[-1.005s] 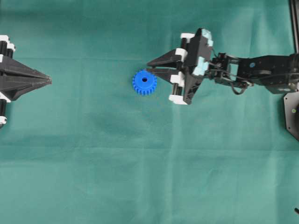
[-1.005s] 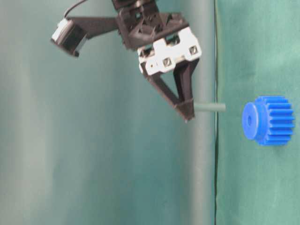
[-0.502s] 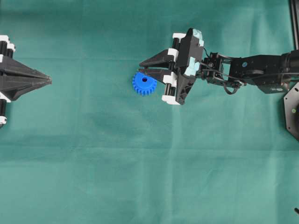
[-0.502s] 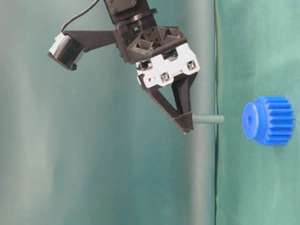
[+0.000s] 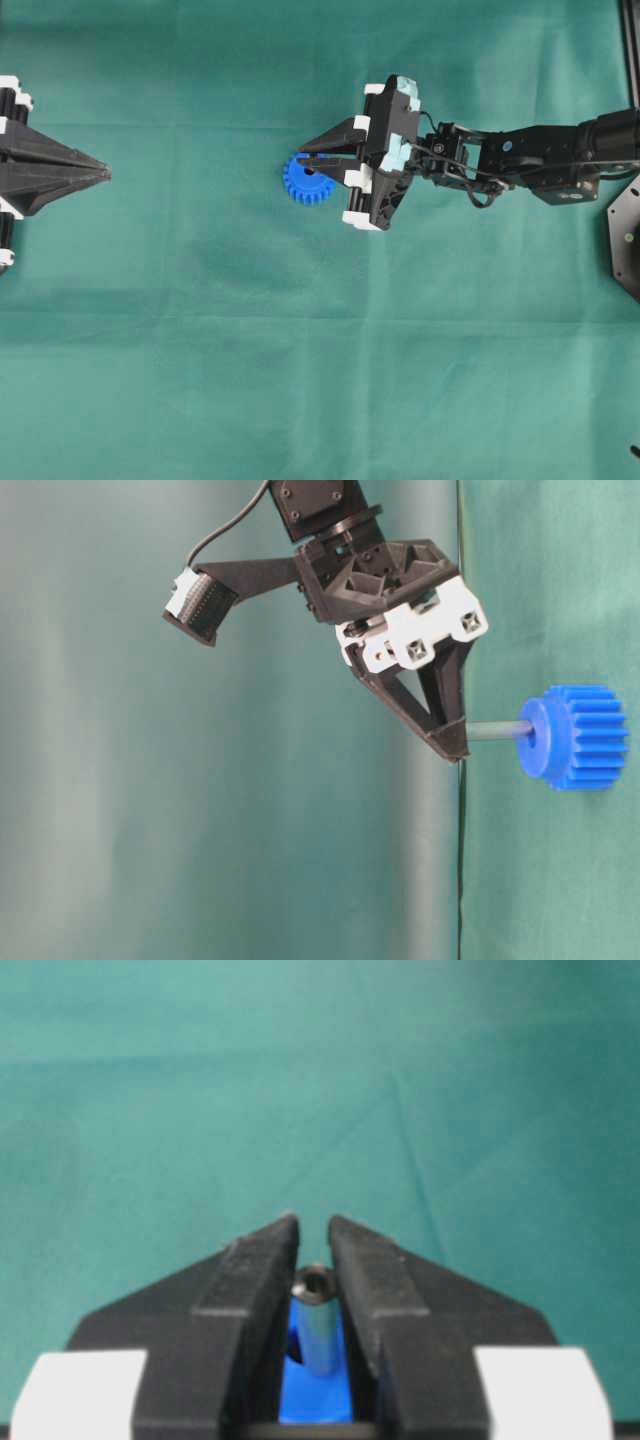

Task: Insert the shaft placed at a random location into the center hole of the small gear at another random location.
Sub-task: 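Align the held shaft over the gear's center hole and lower it in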

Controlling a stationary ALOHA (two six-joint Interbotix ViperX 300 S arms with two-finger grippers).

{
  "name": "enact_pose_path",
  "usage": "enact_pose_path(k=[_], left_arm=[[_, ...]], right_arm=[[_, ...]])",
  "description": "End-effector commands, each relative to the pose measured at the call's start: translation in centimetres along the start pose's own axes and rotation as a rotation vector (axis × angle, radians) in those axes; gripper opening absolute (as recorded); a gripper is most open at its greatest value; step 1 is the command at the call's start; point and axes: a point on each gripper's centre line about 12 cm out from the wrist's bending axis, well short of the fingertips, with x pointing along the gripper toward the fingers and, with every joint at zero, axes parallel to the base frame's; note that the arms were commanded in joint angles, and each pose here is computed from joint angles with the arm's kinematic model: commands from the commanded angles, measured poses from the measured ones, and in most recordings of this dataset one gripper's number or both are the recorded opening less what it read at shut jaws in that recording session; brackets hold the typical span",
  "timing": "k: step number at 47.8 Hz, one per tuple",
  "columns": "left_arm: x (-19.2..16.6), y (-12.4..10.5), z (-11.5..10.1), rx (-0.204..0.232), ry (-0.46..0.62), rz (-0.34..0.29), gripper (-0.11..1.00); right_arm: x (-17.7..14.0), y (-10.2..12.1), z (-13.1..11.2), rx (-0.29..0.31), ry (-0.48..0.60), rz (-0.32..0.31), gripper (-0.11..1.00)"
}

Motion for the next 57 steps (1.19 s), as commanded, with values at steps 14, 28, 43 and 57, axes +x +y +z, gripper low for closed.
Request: enact_pose_path(k=[14,28,43,57], left_arm=[[0.2,0.0,0.3,-0.001,-0.006,0.0,-0.01],[0.2,0.0,0.3,-0.001,-0.008,0.0,-0.01],[0.2,0.0,0.3,-0.001,-0.008,0.002,-0.01],[0.1,0.0,0.3,-0.001,-0.008,0.002,-0.01]], right_arm=[[0.0,0.2,1.1,0.006,-0.044,0.005,0.14],[-1.4,0.5,3.6,0.001,-0.105,0.015,0.14],[-2.3,0.9,5.0,-0.002,-0.108,0.025,0.14],[-0.6,1.0,3.4,-0.006,-0.068,0.024,0.14]])
